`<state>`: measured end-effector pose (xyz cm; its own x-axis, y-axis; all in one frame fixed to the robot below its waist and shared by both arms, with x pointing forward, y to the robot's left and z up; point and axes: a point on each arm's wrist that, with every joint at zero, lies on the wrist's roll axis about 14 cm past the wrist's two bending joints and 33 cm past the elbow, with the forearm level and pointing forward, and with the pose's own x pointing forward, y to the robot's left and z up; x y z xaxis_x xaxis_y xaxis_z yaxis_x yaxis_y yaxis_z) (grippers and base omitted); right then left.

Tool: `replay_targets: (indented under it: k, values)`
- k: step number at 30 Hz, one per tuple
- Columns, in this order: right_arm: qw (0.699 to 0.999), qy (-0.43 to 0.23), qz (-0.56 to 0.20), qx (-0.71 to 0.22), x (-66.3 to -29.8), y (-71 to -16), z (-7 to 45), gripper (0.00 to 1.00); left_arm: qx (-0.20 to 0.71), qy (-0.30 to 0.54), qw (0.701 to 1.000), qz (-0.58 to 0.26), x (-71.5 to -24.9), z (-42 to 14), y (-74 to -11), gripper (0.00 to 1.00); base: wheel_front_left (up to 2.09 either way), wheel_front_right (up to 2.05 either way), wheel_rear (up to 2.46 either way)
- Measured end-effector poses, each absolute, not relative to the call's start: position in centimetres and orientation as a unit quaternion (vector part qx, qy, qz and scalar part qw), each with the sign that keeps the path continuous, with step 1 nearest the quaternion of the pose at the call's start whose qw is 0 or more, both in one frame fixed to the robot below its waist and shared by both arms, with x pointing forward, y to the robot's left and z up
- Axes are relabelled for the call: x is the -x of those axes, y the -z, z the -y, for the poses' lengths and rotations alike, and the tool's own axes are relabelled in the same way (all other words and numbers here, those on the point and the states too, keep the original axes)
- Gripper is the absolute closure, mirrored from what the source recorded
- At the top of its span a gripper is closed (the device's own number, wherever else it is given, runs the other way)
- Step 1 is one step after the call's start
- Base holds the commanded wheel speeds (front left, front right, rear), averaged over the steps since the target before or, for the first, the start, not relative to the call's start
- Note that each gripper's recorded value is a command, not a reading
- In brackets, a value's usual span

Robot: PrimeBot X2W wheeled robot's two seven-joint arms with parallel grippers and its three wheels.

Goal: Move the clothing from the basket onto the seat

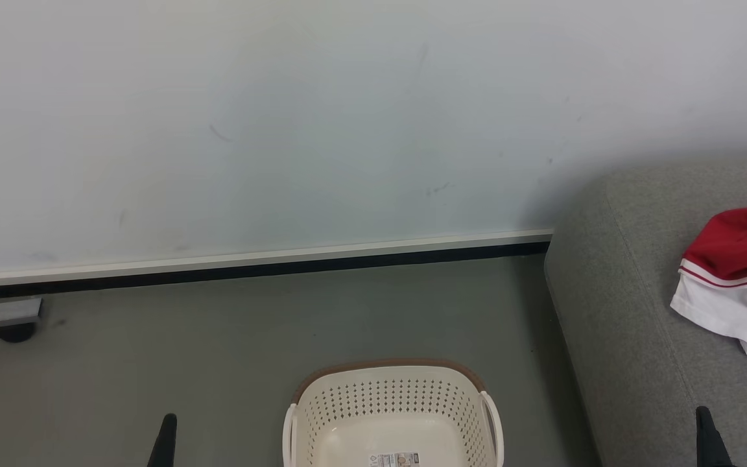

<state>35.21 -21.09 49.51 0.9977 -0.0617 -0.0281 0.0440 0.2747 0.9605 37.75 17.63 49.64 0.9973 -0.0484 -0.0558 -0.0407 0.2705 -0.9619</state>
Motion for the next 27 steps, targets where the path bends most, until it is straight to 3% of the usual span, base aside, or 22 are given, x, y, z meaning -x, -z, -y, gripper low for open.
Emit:
replay_targets:
  k: [27]
  values:
    - [0.729, 0.039, 0.031, -0.683, -35.1, -50.2, 22.8, 1.0, 0.683, 0.028, 0.729, -0.042, -38.9, -16.6, -50.3, 1.0, 0.0, 0.0, 0.0]
